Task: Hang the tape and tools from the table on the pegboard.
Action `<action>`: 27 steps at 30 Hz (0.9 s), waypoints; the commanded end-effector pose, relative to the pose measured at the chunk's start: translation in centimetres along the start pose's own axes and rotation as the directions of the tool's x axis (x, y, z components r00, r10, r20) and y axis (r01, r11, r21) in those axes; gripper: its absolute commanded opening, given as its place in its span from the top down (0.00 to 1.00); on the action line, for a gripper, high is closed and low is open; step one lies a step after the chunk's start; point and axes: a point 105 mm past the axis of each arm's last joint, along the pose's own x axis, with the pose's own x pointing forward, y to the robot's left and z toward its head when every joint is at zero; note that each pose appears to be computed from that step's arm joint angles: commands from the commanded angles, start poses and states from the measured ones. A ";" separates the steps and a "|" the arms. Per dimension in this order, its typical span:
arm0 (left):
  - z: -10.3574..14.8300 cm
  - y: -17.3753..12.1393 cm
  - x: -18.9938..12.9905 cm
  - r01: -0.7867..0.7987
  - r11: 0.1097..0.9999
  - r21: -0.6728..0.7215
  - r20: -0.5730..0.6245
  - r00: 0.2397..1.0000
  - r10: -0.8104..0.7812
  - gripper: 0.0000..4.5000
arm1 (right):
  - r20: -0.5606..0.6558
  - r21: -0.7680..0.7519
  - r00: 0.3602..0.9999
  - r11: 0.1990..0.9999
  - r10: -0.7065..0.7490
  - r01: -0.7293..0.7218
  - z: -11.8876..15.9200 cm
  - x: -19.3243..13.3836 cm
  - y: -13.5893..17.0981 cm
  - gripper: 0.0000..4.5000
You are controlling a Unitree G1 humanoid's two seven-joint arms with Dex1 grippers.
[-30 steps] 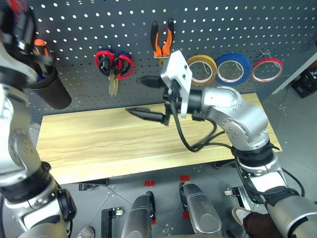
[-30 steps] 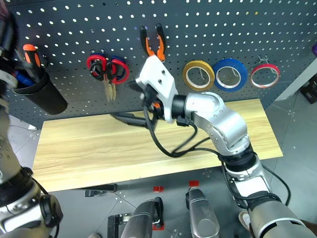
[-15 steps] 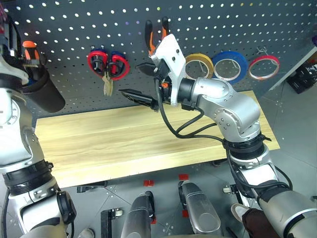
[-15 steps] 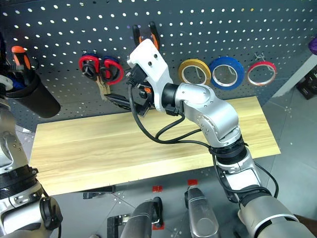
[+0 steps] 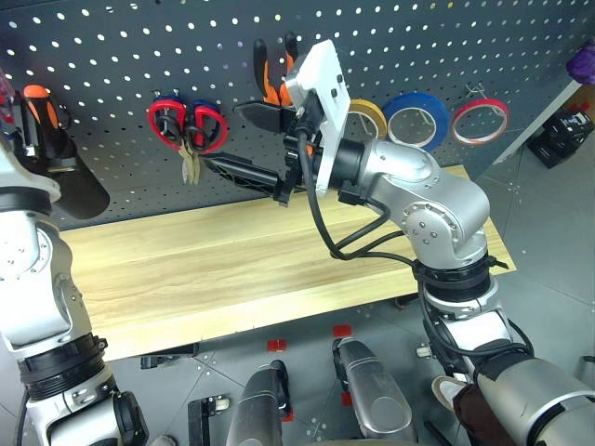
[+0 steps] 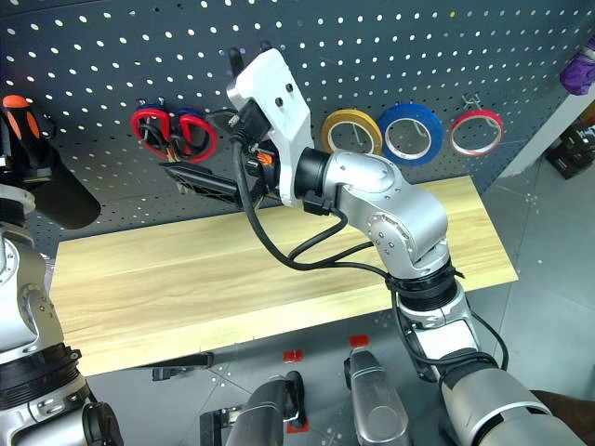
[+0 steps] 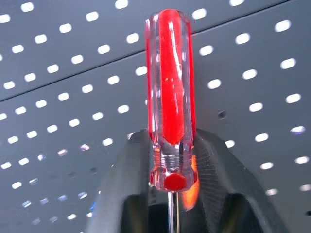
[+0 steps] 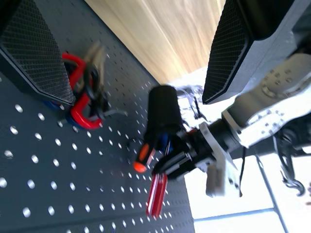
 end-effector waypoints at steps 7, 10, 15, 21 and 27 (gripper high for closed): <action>2.2 1.2 -0.4 -0.063 0.998 0.001 0.079 0.995 0.063 0.00 | 0.090 -0.052 0.995 0.998 0.047 -0.042 2.0 -0.2 1.0 0.00; 3.6 0.7 -0.4 -0.049 0.999 -0.010 0.110 0.993 0.050 0.00 | 0.087 -0.061 0.995 0.997 0.051 -0.045 1.8 -0.4 1.0 0.00; 6.1 -0.7 -1.9 0.020 1.000 -0.001 0.115 0.993 -0.020 0.00 | 0.063 -0.092 0.997 0.995 0.045 -0.039 0.6 -2.2 0.7 0.00; 2.6 -1.6 -7.5 0.051 0.999 0.014 -0.156 0.987 -0.048 0.00 | -0.072 -0.056 0.996 0.997 -0.055 0.051 -4.6 -6.6 0.3 0.00; -3.8 -3.4 -11.7 0.129 0.985 -0.113 -0.451 0.877 -0.167 0.00 | -0.212 0.000 0.940 0.962 -0.268 0.274 -12.0 -10.6 -0.5 0.00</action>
